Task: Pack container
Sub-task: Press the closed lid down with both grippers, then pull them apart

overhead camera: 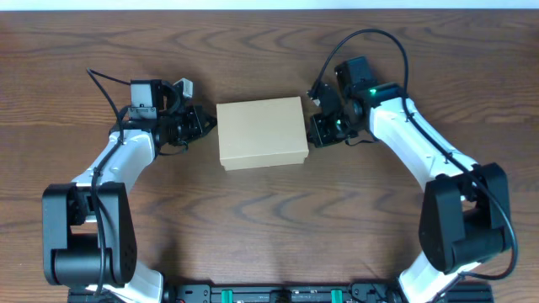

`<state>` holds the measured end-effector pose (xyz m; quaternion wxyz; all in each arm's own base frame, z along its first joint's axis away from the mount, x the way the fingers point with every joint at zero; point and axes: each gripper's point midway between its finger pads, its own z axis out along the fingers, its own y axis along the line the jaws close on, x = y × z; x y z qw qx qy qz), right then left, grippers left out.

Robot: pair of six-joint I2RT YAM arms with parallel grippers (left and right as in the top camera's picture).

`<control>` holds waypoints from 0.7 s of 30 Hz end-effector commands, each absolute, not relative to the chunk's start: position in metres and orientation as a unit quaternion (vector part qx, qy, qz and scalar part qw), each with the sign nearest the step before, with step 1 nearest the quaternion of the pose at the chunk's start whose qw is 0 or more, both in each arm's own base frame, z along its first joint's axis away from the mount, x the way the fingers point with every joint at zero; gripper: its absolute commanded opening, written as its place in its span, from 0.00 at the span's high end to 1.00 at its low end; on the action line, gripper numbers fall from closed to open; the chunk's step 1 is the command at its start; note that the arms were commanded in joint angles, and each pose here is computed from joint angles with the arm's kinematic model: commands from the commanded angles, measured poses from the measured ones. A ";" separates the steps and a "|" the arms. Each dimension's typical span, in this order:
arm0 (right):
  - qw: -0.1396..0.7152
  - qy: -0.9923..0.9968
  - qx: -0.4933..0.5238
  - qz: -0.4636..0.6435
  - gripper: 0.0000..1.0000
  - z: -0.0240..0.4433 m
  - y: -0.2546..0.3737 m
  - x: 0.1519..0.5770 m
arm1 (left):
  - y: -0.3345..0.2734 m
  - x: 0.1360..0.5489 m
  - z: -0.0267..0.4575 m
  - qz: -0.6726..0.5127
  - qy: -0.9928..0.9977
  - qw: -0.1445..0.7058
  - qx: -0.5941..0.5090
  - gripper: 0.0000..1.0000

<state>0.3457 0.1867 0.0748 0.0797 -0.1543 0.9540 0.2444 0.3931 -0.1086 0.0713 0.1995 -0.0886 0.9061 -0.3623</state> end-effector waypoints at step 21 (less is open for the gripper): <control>0.186 0.955 -0.109 0.204 0.98 0.146 0.137 0.386 | -0.058 0.350 0.150 -0.311 0.915 0.237 -0.102 0.94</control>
